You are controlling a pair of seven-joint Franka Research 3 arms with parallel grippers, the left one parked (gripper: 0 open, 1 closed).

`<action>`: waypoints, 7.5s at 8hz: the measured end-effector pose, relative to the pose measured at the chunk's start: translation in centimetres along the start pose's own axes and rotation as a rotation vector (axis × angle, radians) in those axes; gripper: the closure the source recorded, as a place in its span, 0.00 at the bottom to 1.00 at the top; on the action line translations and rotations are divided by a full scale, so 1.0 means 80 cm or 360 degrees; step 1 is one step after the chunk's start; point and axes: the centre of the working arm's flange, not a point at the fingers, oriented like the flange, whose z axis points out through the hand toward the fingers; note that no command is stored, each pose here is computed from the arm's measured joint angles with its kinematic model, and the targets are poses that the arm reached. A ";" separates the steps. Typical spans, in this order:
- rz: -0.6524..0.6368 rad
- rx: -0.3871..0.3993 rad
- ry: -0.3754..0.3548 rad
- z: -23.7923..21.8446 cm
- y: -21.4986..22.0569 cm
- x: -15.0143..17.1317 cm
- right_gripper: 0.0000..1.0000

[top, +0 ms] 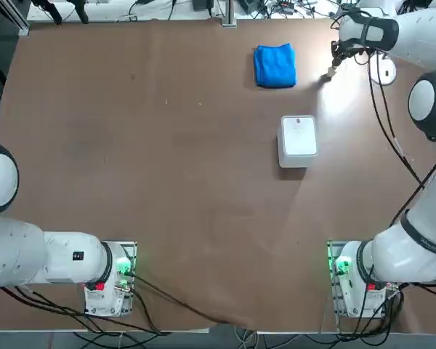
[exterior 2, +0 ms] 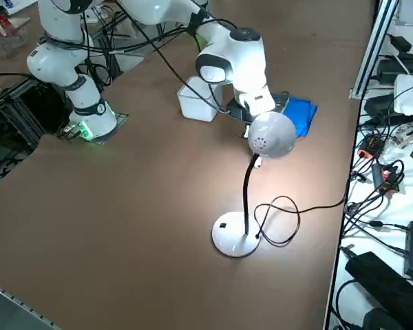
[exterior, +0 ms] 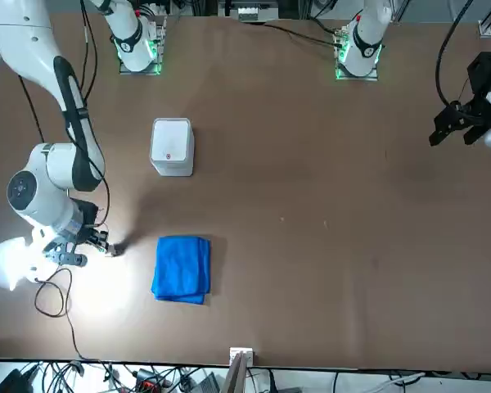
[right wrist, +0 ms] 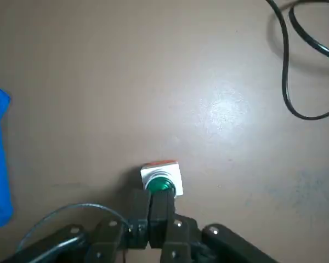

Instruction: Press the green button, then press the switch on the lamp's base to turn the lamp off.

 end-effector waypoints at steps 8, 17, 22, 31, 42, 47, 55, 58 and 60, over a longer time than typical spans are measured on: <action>0.0106 0.0004 -0.0028 -0.116 -0.003 -0.002 0.98; 0.0330 -0.0107 -0.0251 -0.186 0.210 -0.079 0.98; 0.0342 -0.0127 0.0144 -0.036 0.280 -0.054 0.99; 0.0380 -0.0162 0.0403 0.047 0.311 -0.053 0.99; 0.0375 -0.0150 0.0410 0.061 0.303 -0.058 0.98; 0.0379 -0.0156 0.0448 0.069 0.304 -0.068 0.98; 0.0362 -0.0105 0.0129 -0.020 0.278 -0.075 0.99; 0.0321 -0.0045 -0.0216 -0.132 0.239 -0.099 0.96; 0.0251 0.0028 -0.0336 -0.201 0.183 -0.103 0.86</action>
